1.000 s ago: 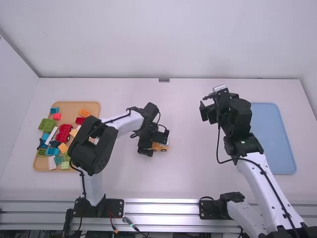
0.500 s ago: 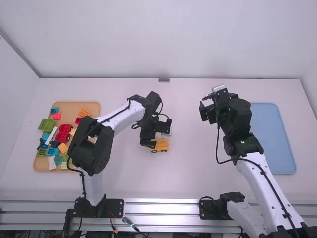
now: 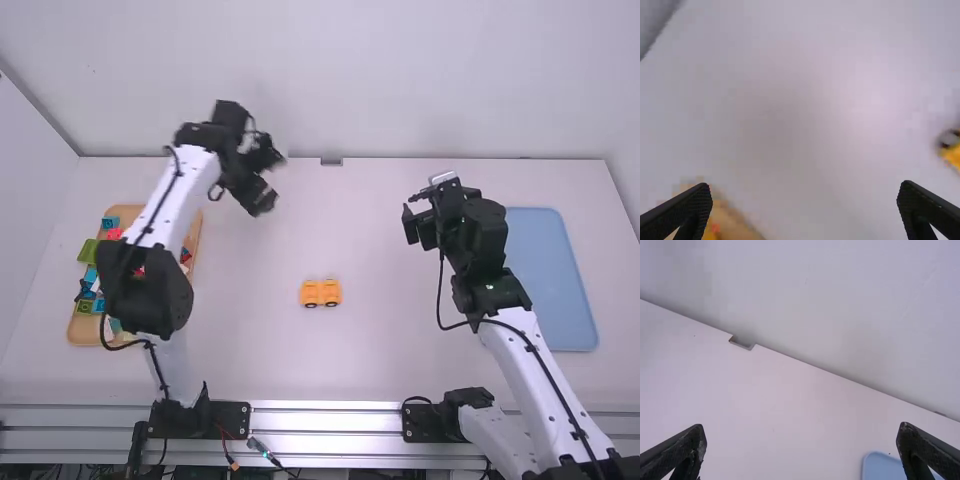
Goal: Assemble lego blocks to make yellow taxi
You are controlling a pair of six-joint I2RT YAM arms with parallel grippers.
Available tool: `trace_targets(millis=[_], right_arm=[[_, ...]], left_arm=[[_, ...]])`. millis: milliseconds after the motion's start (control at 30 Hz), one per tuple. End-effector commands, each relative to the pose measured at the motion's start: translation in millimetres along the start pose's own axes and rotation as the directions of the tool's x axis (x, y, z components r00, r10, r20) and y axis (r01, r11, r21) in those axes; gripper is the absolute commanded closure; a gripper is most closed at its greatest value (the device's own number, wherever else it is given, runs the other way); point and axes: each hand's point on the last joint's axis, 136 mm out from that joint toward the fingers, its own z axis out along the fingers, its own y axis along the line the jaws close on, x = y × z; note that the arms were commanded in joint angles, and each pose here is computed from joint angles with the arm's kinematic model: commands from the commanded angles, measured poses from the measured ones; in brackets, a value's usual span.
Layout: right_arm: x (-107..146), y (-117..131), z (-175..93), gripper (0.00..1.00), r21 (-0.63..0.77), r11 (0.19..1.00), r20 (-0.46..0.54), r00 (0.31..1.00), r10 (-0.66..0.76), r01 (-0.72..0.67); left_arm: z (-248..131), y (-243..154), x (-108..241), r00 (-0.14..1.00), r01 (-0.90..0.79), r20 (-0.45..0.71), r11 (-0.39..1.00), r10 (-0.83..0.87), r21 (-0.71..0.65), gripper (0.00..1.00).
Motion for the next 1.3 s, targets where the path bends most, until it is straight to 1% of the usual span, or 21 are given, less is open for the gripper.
trace_targets(millis=[0,67,100,167,200,233,267,367,400,467,567,633,700,733,767,800,833,967,1033,1067,1267], right_arm=[[-21,-4,-7,0.01,0.009,1.0,0.052,0.999,-0.002,0.001],[-22,-4,-7,0.01,0.01,1.0,0.053,0.999,-0.001,0.001],[-22,-5,-7,0.01,0.011,1.0,0.057,0.998,-0.002,0.002],[-24,-5,-7,0.01,0.013,1.0,0.063,0.998,-0.002,0.001],[-25,-5,-7,0.01,0.015,1.0,0.068,0.998,-0.003,0.002],[-26,-6,-8,0.01,0.015,1.0,0.07,0.998,-0.003,0.002],[-27,-6,-8,0.01,0.016,1.0,0.074,0.997,-0.003,0.002],[-29,-7,-8,0.01,0.02,1.0,0.083,0.997,-0.004,0.002],[-29,-7,-8,0.01,0.02,1.0,0.086,0.996,-0.004,0.002],[-31,-7,-7,0.01,0.022,1.0,0.094,0.996,-0.005,0.003],[-37,-9,-8,0.01,0.029,1.0,0.116,0.993,-0.007,0.003],[-39,-10,-8,0.01,0.032,0.999,0.127,0.992,-0.007,0.003],[-42,-10,-9,0.01,0.035,0.999,0.138,0.99,-0.007,0.003],[-43,-11,-9,0.01,0.036,0.999,0.14,0.99,-0.008,0.003],[-43,-11,-9,0.01,0.037,0.999,0.143,0.99,-0.008,0.003],[-43,-11,-9,0.01,0.037,0.999,0.143,0.99,-0.008,0.003],[-43,-11,-9,0.01,0.037,0.999,0.143,0.99,-0.008,0.003],[-43,-10,-9,0.01,0.035,0.999,0.141,0.99,-0.003,-0.001],[-44,-9,-9,0.01,0.028,1.0,0.144,0.99,-0.005,0.001],[-45,-6,-9,0.01,0.009,1.0,0.15,0.989,-0.005,0.003],[-47,2,-9,0.01,-0.037,0.999,0.166,0.986,-0.015,0.022]], left_arm=[[-21,62,27,0.867,0.499,0.046,0.864,-0.497,-0.066,0.01],[-30,90,48,0.738,0.675,0.072,0.734,-0.671,-0.079,0.01],[-36,111,73,0.594,0.804,0.082,0.586,-0.801,-0.1,0.01],[-41,131,112,0.421,0.902,0.079,0.408,-0.904,-0.14,0.01],[-42,140,146,0.29,0.946,0.064,0.276,-0.955,-0.172,0.01],[-42,143,157,0.255,0.954,0.058,0.241,-0.965,-0.181,0.01],[-39,148,183,0.189,0.965,0.044,0.177,-0.981,-0.196,0.01],[-31,150,237,0.073,0.967,0.004,0.07,-0.997,-0.246,0.01],[-31,149,240,0.067,0.967,0.003,0.064,-0.998,-0.248,0.01],[-19,151,272,0.026,0.966,-0.006,0.026,-1.0,-0.258,0.01],[-2,145,293,0.063,0.971,-0.046,0.072,-0.997,-0.229,0.01],[8,136,305,0.055,0.974,-0.08,0.071,-0.995,-0.213,0.07],[15,127,319,0.035,0.974,-0.104,0.057,-0.994,-0.221,0.31],[16,125,325,0.025,0.971,-0.107,0.05,-0.994,-0.233,0.37],[18,122,331,0.014,0.968,-0.114,0.042,-0.993,-0.247,0.52],[19,119,335,0.007,0.965,-0.12,0.038,-0.993,-0.26,0.55],[20,117,339,0.003,0.961,-0.126,0.037,-0.992,-0.273,0.55],[22,110,352,-0.003,0.942,-0.141,0.045,-0.99,-0.333,0.48],[24,107,356,-0.004,0.935,-0.147,0.049,-0.989,-0.352,0.47],[25,104,359,0.001,0.928,-0.155,0.058,-0.988,-0.367,0.41],[33,94,365,0.014,0.924,-0.181,0.082,-0.983,-0.372,0.41]])
